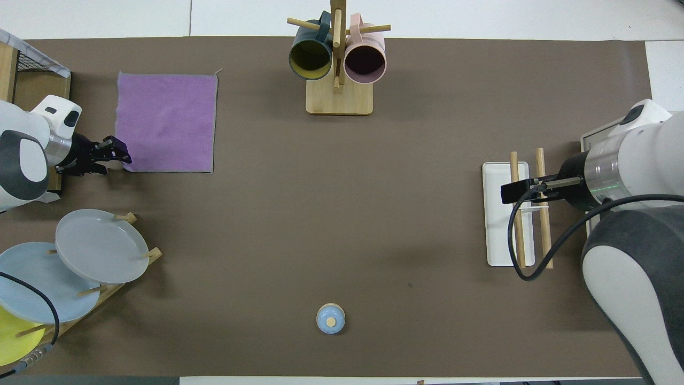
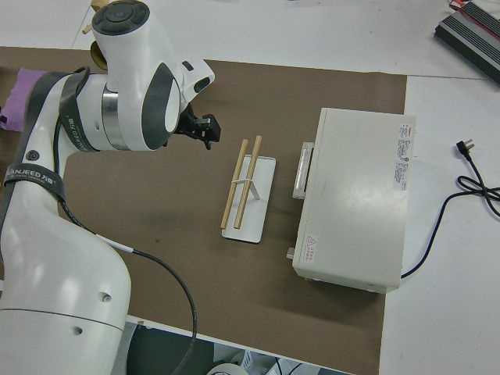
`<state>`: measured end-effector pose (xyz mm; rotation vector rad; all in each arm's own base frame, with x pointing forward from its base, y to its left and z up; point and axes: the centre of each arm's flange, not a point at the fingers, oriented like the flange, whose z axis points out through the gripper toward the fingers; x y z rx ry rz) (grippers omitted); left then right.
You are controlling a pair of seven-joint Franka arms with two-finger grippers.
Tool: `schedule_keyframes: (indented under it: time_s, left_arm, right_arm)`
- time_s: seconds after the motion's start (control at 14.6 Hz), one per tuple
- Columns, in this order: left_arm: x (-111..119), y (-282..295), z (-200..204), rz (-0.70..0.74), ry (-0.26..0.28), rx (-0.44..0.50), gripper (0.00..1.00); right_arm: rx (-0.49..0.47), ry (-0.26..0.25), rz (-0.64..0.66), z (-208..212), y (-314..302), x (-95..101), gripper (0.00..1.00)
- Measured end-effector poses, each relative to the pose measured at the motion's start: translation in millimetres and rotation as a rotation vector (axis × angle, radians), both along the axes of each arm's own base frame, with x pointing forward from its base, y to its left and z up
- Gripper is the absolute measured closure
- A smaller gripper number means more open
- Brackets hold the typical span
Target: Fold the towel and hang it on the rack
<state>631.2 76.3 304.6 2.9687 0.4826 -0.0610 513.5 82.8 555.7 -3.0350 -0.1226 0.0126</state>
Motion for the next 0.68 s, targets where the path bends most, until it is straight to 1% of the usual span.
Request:
schedule_keyframes:
  time_s: [0.07,0.14,0.21,0.27,0.41,0.48,0.55,0.68]
  left_arm:
    - [0.2,-0.1,0.1,0.004,-0.001,-0.002,0.34]
    - [0.3,0.0,0.3,0.006,-0.002,-0.002,0.37]
    - [0.5,0.3,0.5,0.008,-0.003,-0.002,0.38]
    - [0.9,0.7,1.2,0.010,-0.005,-0.002,0.44]
    - [2.2,1.1,3.2,0.012,-0.011,-0.001,0.48]
    - [2.6,1.1,3.7,0.012,-0.013,-0.001,0.58]
    - [2.8,1.2,4.1,0.012,-0.014,-0.001,0.63]
    - [4.1,1.6,6.2,0.013,-0.018,0.000,0.62]
  right_arm:
    - [0.000,0.001,0.000,-0.3,-0.1,-0.3,0.00]
    - [0.000,0.001,0.000,-0.6,-0.1,-0.4,0.00]
    - [0.000,0.002,0.000,-0.8,-0.2,-0.5,0.00]
    - [0.000,0.002,0.000,-0.9,-0.1,-0.5,0.00]
    - [0.000,0.002,0.000,-1.0,-0.2,-0.6,0.00]
    - [0.000,0.002,0.000,-1.2,-0.2,-0.6,0.00]
    - [-0.001,0.003,0.000,-1.7,-0.2,-0.8,0.00]
    - [-0.001,0.005,0.000,-2.4,-0.2,-0.9,0.00]
